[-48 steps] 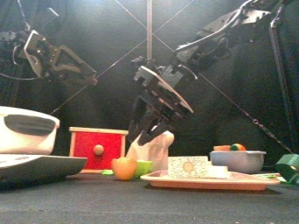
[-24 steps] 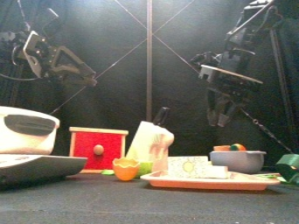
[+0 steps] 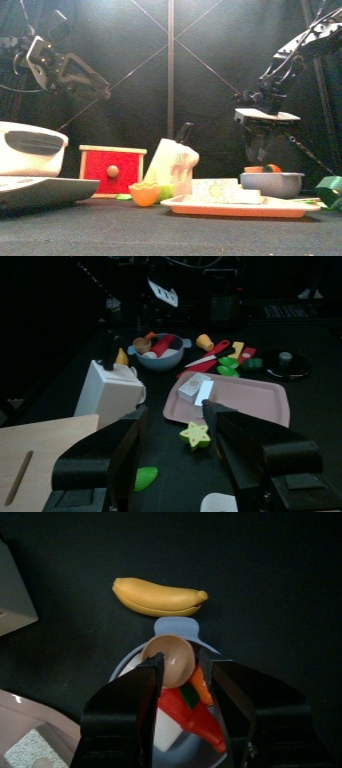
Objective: Grab eggshell
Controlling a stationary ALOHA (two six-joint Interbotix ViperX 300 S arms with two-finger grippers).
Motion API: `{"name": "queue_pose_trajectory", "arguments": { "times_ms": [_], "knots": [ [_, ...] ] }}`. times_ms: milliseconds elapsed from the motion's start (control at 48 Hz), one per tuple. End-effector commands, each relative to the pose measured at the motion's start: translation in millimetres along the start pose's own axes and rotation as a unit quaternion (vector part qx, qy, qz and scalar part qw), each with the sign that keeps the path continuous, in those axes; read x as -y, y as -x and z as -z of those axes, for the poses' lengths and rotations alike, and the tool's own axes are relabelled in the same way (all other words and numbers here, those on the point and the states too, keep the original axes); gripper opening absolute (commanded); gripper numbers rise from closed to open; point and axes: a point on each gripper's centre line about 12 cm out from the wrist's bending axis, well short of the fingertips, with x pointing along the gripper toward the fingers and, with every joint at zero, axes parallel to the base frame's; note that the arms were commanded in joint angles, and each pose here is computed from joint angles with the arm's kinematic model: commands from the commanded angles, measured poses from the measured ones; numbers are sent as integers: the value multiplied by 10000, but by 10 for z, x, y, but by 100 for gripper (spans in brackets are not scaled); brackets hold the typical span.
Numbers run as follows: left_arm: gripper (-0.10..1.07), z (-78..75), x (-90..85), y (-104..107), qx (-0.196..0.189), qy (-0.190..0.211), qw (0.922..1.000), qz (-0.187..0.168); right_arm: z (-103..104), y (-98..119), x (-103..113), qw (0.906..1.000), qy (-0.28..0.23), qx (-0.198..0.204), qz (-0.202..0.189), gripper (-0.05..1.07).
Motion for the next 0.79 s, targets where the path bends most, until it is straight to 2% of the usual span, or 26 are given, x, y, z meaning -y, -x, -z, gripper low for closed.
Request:
{"name": "queue_pose_trajectory", "arguments": {
  "times_ms": [0,104,188,375,562,771],
  "knots": [
    [86,-47,-9,-14,73,3,10000,-24,-59,-25,9,9998,-134,22,-170,74],
    [86,-47,-9,-14,73,3,10000,-24,-55,-95,-12,9995,-139,-35,-264,72],
    [86,-44,-11,-12,77,8,10000,-34,-34,-133,-20,9996,-90,-74,-248,65],
    [86,-39,-11,-10,71,0,10000,-30,-100,-21,-26,9993,-184,54,-332,49],
    [86,-35,-10,-10,56,6,10000,-26,-154,322,-83,9963,-220,348,-760,47],
    [86,-39,-11,-10,71,7,10000,-30,-105,378,-124,9954,-209,296,-882,47]
  ]
}}
